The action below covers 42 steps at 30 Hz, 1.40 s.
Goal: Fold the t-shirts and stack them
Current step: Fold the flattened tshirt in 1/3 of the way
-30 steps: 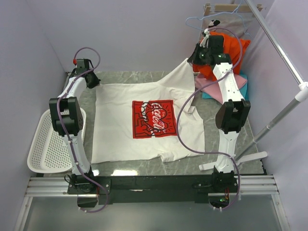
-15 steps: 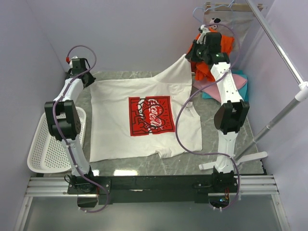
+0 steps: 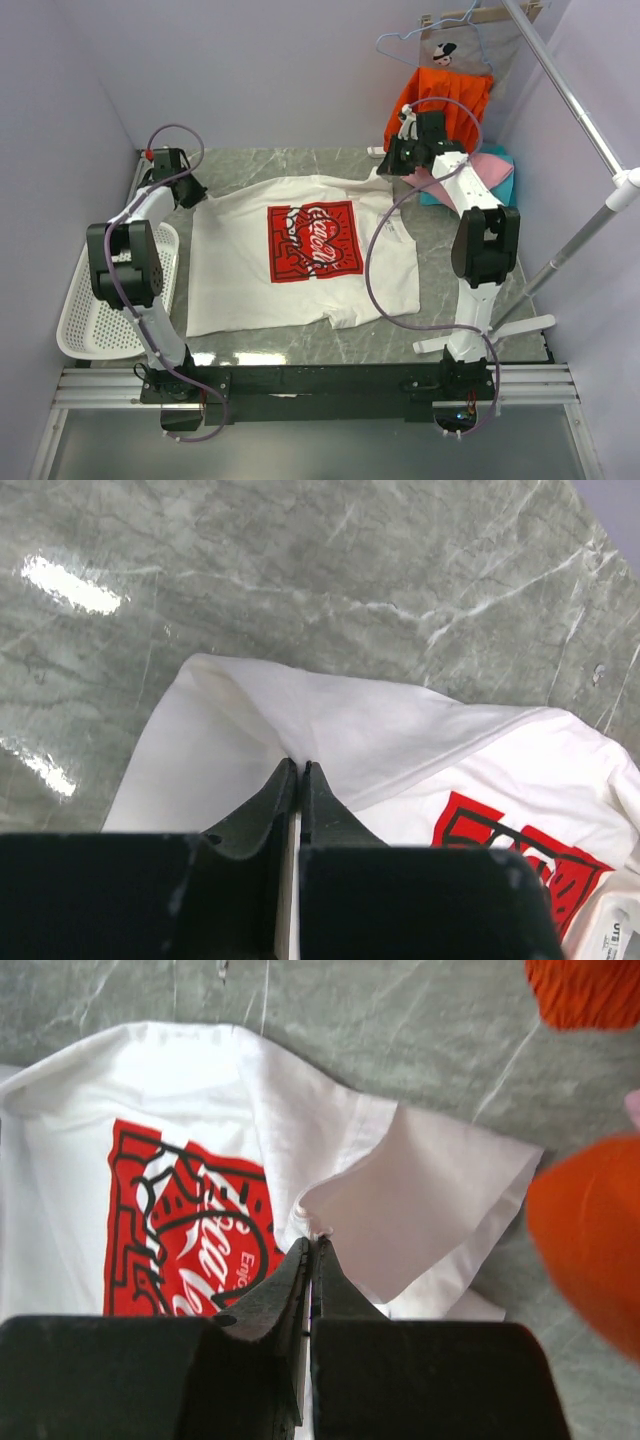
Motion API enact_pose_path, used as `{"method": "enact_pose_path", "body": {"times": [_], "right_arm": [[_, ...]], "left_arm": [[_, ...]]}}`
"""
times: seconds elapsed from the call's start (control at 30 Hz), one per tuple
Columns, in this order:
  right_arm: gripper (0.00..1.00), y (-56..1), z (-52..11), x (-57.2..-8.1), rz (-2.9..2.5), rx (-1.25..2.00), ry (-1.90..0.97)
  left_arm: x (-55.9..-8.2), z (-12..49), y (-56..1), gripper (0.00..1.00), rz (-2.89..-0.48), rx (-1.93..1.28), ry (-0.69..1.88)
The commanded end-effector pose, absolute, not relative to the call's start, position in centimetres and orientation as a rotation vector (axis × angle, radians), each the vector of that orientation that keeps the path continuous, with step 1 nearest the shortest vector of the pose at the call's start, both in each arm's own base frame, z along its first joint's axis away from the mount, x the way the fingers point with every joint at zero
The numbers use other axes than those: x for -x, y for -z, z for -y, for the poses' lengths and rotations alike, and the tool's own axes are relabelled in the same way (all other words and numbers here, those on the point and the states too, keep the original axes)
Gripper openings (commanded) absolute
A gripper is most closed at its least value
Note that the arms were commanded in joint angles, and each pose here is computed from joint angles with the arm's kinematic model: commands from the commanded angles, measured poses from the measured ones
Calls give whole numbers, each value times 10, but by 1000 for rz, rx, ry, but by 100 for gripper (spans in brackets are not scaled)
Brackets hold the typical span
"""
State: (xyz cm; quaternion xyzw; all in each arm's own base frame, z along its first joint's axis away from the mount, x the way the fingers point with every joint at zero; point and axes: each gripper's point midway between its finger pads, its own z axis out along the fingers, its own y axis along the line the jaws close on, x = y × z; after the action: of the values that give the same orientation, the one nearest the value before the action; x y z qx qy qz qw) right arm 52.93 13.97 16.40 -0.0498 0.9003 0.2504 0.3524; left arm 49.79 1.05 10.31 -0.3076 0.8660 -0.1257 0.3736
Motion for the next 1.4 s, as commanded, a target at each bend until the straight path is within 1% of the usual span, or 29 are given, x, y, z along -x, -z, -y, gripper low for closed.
{"method": "enact_pose_path", "body": {"times": [0.0, 0.2, 0.27, 0.4, 0.43, 0.5, 0.53, 0.57, 0.6, 0.67, 0.7, 0.77, 0.8, 0.97, 1.03, 1.07, 1.1, 1.17, 1.2, 1.23, 1.27, 1.3, 1.33, 1.37], "right_arm": [[0, -223, -146, -514, -2187, 198, -670], [0, -202, -145, -485, -2274, 195, -692], [0, -207, -147, -477, -2267, 192, -709], [0, -202, -144, -457, -2289, 153, -631], [0, -208, -145, -450, -2280, 155, -614], [0, -196, -146, -432, -2316, 144, -609], [0, -200, -145, -425, -2310, 129, -562], [0, -197, -141, -419, -2322, 110, -524], [0, -181, -137, -407, -2364, 77, -491], [0, -180, -120, -396, -2361, -3, -381], [0, -164, -111, -385, -2396, -68, -346], [0, -163, -89, -379, -2367, -157, -224], [0, -150, -80, -371, -2382, -212, -178], [0, -140, -51, -360, -2370, -347, -26], [0, -137, -32, -355, -2351, -422, 81], [0, -136, -30, -353, -2349, -432, 79], [0, -126, -39, -349, -2395, -396, 2], [9, -114, -45, -341, -2463, -371, -25], [18, -109, -50, -339, -2486, -374, -52], [46, -107, -56, -337, -2498, -362, -94], [51, -105, -54, -335, -2489, -385, -83], [54, -114, -53, -337, -2448, -384, -89], [60, -119, -52, -339, -2423, -382, -91], [62, -128, -52, -345, -2386, -372, -99]], "left_arm": [[-497, 0, -148, 2, -2117, 755, 382], [-479, 11, -150, 1, -2126, 727, 397], [-470, 17, -148, 1, -2139, 709, 395], [-452, 24, -143, 1, -2170, 699, 373], [-443, 24, -142, 1, -2180, 705, 361], [-432, 23, -139, 1, -2192, 722, 330], [-421, 22, -136, 1, -2201, 732, 325], [-413, 15, -131, 1, -2212, 760, 271], [-405, 10, -128, 1, -2215, 793, 237], [-384, -1, -118, 1, -2238, 854, 145], [-377, -16, -116, 1, -2214, 906, 47], [-362, -29, -110, 1, -2216, 954, -58], [-359, -40, -112, 1, -2184, 1000, -128], [-351, -54, -94, 1, -2212, 1073, -244], [-345, -59, -87, 1, -2219, 1110, -297], [-343, -60, -86, 1, -2218, 1112, -307], [-341, -59, -82, 1, -2228, 1101, -308], [-348, -51, -76, 4, -2266, 1061, -252], [-352, -48, -75, 6, -2280, 1049, -235], [-352, -44, -66, 12, -2318, 1040, -225], [-354, -44, -64, 14, -2323, 1044, -225], [-355, -43, -63, 16, -2327, 1043, -221], [-360, -41, -64, 30, -2316, 1036, -197], [-362, -37, -66, 36, -2314, 1030, -166]]}}
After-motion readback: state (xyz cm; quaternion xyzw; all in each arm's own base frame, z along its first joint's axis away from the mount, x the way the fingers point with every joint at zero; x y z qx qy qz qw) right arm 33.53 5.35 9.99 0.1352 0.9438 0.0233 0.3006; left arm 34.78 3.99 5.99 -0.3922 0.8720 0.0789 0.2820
